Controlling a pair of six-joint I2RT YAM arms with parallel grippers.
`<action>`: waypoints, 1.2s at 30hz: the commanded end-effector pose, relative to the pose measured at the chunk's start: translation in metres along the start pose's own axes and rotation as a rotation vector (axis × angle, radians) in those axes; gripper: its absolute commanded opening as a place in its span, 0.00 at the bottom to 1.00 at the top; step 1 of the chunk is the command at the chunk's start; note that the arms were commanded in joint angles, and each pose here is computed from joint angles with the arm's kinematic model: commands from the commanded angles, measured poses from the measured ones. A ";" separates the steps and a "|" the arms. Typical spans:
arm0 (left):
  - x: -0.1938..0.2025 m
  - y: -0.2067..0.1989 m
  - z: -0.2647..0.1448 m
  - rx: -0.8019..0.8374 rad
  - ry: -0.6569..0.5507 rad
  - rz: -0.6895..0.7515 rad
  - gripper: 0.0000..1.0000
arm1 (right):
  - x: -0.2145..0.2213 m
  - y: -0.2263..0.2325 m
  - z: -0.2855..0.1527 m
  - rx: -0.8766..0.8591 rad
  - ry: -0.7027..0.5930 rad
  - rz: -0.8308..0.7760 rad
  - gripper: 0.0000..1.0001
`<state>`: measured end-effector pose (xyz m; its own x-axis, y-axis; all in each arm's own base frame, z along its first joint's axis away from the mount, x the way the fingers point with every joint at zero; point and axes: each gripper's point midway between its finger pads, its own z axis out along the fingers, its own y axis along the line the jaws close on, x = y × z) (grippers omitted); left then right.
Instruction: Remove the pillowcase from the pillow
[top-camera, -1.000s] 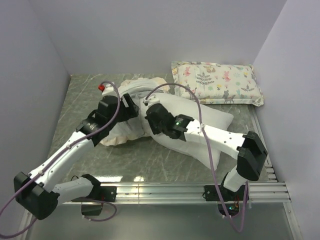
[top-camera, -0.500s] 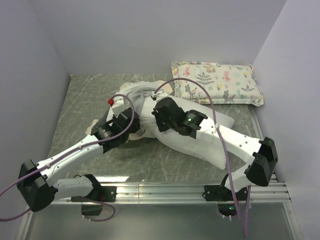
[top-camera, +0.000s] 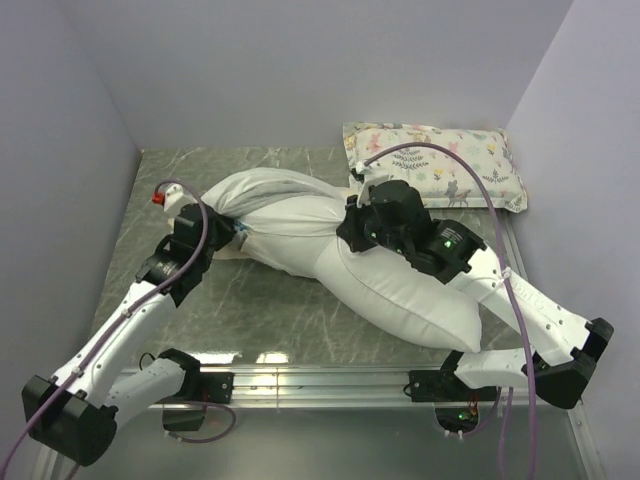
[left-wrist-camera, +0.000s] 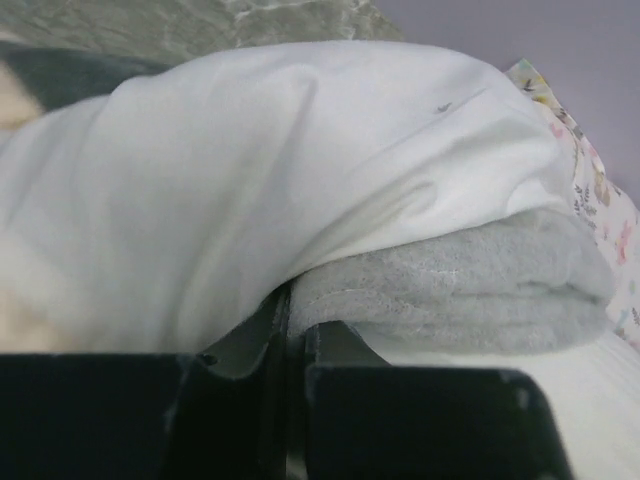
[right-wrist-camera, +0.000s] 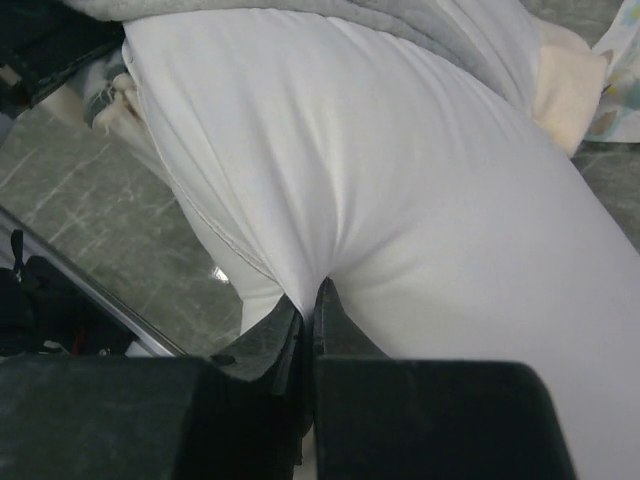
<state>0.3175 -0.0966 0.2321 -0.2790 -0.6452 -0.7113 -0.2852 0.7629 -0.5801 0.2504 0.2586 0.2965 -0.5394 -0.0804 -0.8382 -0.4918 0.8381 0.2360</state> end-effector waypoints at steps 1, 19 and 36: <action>-0.021 0.073 0.026 -0.249 -0.082 0.043 0.00 | -0.071 -0.033 -0.066 0.111 -0.277 0.059 0.00; -0.026 0.117 0.072 -0.318 -0.027 -0.043 0.00 | -0.093 -0.049 -0.101 0.143 -0.361 0.080 0.00; -0.107 0.161 0.039 -0.459 -0.220 -0.227 0.00 | -0.178 -0.066 -0.131 0.247 -0.551 0.129 0.00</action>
<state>0.3398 0.0774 0.1596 -0.1025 -0.7418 -0.6628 -0.7072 0.5229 -0.4759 0.2734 0.1589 0.4237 -0.3421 0.1183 -0.9322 -0.2652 0.9396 0.2165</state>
